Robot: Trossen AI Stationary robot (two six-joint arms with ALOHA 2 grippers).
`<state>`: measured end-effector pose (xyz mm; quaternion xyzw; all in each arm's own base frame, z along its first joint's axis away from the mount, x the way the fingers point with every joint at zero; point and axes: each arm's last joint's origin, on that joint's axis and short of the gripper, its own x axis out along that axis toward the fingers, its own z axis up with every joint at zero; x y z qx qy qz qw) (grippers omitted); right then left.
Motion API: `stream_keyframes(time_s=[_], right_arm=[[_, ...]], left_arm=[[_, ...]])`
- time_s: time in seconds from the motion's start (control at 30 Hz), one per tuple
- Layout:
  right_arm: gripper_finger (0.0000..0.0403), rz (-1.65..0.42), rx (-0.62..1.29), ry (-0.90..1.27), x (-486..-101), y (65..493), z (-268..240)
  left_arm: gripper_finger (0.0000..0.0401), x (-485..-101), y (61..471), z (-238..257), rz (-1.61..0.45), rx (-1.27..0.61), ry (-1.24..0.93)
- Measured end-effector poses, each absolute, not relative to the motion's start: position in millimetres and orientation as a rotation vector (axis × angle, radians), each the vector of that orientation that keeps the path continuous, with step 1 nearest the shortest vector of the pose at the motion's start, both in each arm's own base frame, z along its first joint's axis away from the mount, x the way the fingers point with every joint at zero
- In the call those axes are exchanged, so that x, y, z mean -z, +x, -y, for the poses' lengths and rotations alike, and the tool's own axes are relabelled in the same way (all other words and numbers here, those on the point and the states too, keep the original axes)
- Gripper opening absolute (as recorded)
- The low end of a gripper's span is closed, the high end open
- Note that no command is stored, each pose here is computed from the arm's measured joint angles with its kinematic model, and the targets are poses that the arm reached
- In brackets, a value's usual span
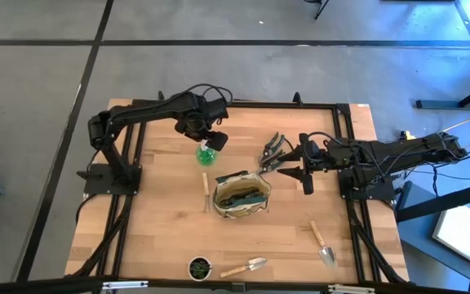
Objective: Pick & Place Garden tools in Gardening bag
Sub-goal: Put the green gardening spray bottle into the green gardening bag
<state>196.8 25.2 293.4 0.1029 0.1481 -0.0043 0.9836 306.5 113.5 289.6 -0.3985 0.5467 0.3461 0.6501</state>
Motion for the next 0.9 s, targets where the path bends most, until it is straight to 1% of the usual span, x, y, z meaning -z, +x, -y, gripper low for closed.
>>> stream_keyframes(time_s=[0.1,0.47,0.6,0.9], right_arm=[[0.0195,-0.298,0.009,0.207,-293.4,196.8,-25.2],[0.0195,-0.305,0.010,0.206,-292.7,196.6,-25.2],[0.0195,-0.306,0.010,0.206,-292.6,196.6,-25.2],[0.0195,-0.306,0.012,0.205,-292.6,196.6,-25.1]], left_arm=[[0.0222,-284.5,309.8,-113.7,-1.260,-0.783,-0.897],[0.0222,-283.8,308.1,-115.5,-1.274,-0.789,-0.901],[0.0222,-283.4,305.2,-114.0,-1.309,-0.799,-0.900],[0.0219,-282.1,305.7,-110.0,-1.324,-0.799,-0.857]])
